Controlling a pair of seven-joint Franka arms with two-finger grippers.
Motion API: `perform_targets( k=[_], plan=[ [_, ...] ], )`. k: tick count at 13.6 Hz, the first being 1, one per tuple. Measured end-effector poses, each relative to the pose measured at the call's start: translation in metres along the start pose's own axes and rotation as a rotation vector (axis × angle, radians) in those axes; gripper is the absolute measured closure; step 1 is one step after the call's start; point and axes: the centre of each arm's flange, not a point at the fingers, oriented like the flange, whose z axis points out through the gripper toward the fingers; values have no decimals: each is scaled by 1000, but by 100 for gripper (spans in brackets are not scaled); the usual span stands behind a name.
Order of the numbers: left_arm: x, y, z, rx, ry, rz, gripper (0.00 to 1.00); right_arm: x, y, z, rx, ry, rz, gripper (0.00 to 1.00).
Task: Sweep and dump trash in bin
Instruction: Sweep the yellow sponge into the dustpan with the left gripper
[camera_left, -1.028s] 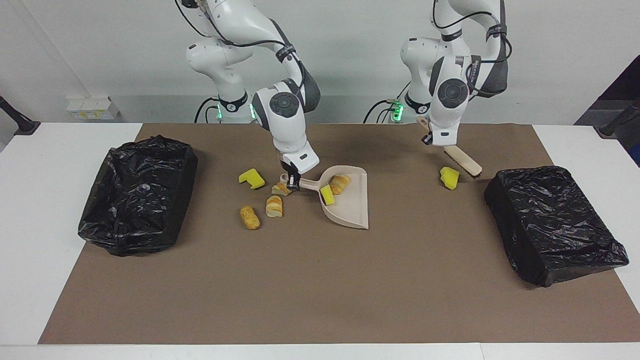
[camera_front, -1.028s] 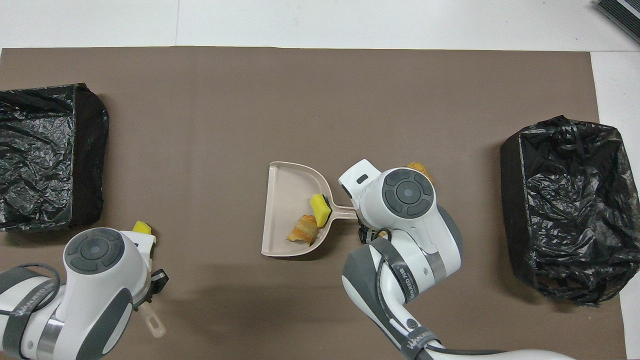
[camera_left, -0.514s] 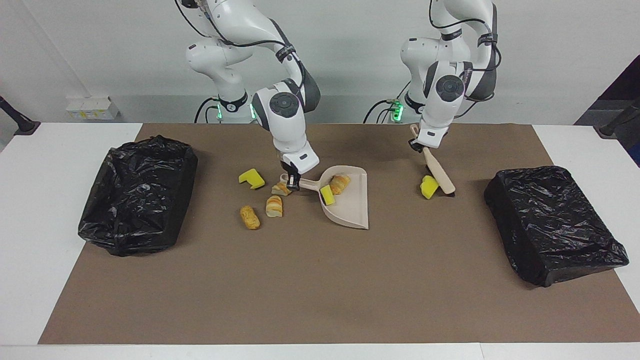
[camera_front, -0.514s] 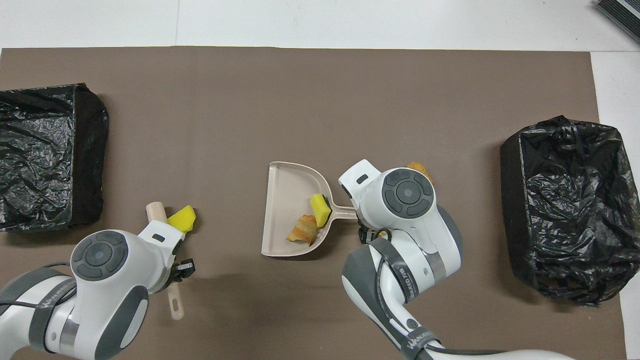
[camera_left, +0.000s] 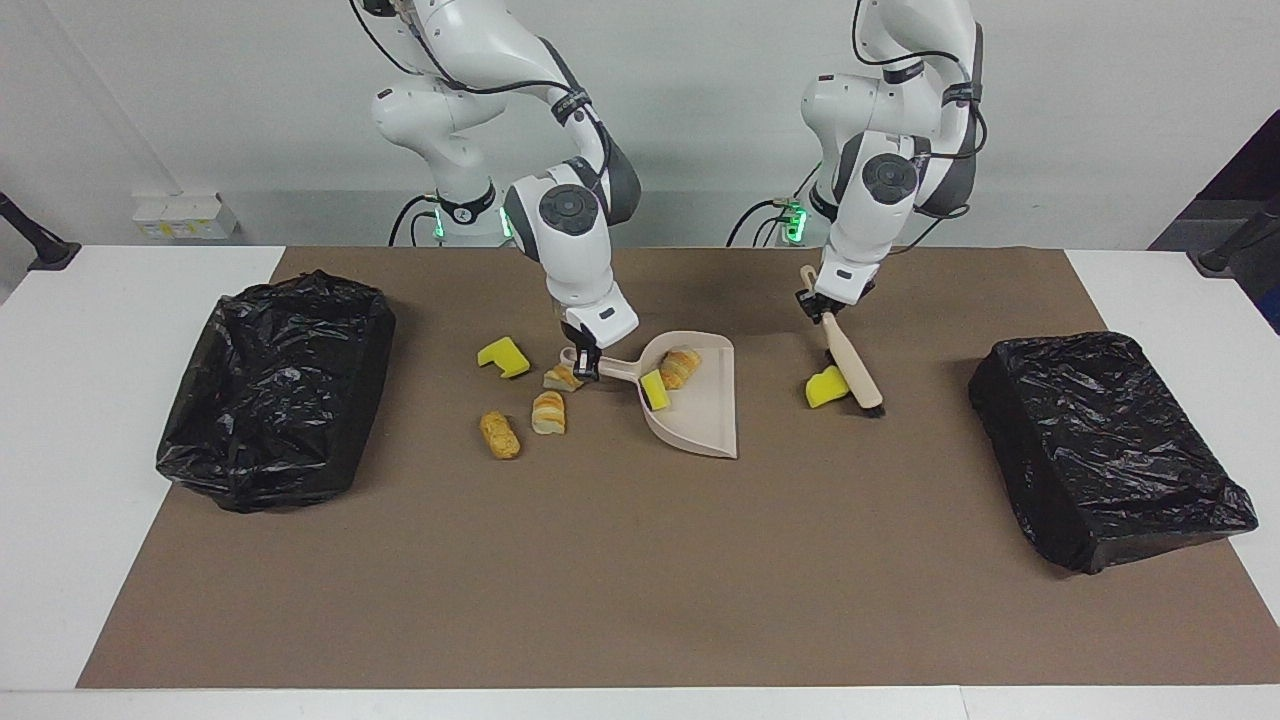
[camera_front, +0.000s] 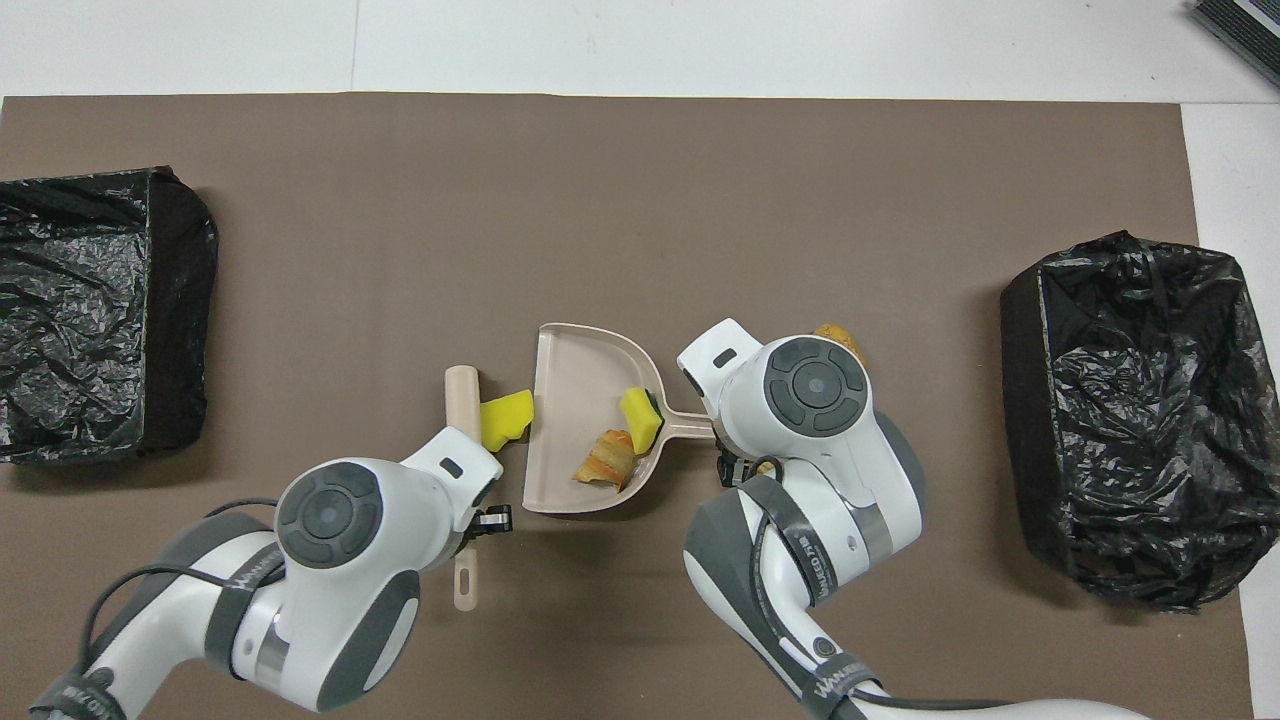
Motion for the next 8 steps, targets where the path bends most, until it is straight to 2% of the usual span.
perform_targets(
  k=[4,8],
  plan=[
    [9,39,6,-24,40,57,74,0,0,0,0,0,0,69],
    [20,31,-2,-12,10,29,74,0,0,0,0,0,1,69]
  ],
)
